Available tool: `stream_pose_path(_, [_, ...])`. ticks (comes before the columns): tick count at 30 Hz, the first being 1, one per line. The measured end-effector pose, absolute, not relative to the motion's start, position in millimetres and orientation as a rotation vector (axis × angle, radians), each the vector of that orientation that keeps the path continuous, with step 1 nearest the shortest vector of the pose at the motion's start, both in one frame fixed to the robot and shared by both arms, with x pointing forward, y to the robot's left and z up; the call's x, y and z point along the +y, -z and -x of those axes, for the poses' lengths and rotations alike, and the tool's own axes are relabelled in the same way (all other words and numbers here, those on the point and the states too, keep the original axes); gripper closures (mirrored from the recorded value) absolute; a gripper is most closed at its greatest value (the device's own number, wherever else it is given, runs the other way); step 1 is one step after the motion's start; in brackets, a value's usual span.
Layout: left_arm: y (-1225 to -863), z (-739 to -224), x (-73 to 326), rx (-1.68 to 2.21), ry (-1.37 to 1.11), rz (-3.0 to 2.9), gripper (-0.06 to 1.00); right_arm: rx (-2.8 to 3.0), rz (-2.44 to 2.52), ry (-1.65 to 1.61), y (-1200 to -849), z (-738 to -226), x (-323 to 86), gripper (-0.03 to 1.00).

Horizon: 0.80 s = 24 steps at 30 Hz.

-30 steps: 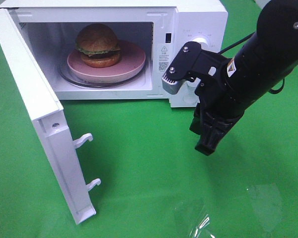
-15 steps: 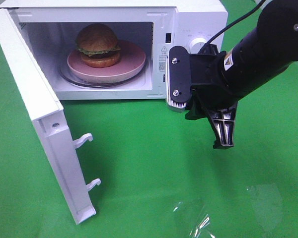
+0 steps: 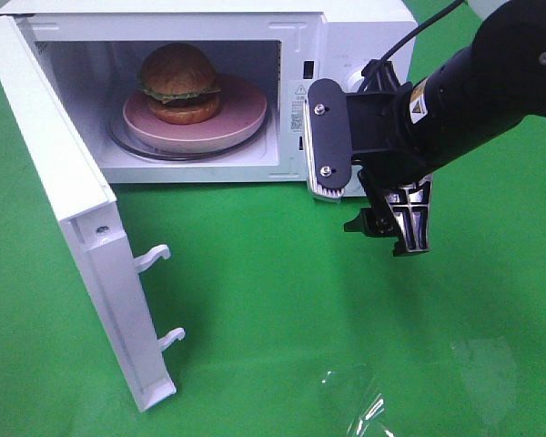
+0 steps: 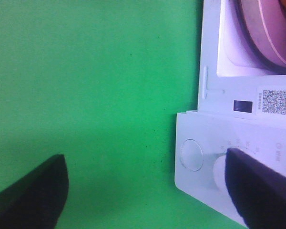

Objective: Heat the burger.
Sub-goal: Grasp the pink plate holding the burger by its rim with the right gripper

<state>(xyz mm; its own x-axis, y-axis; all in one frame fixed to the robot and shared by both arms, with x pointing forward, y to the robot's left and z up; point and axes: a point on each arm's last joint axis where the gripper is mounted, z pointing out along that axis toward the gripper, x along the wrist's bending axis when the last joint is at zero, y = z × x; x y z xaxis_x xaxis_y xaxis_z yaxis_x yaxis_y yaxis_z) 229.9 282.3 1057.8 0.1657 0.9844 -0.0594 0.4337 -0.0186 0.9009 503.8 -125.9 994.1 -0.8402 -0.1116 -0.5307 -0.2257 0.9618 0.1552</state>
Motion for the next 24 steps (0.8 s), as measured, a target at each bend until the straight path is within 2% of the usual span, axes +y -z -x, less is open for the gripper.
stream_pose_path(1, [-1058, -230, 282, 1.397, -0.814, -1.590, -0.04, 2.569, 0.240, -0.287, -994, -504, -126, 0.07])
stream_pose_path(4, [-1058, -230, 282, 1.397, -0.814, -1.590, -0.04, 2.565, 0.237, -0.288, -994, -504, -126, 0.04])
stream_pose_path(24, [-1058, -230, 282, 1.397, -0.814, -1.590, -0.04, 2.471, 0.292, -0.259, -995, -515, -111, 0.06])
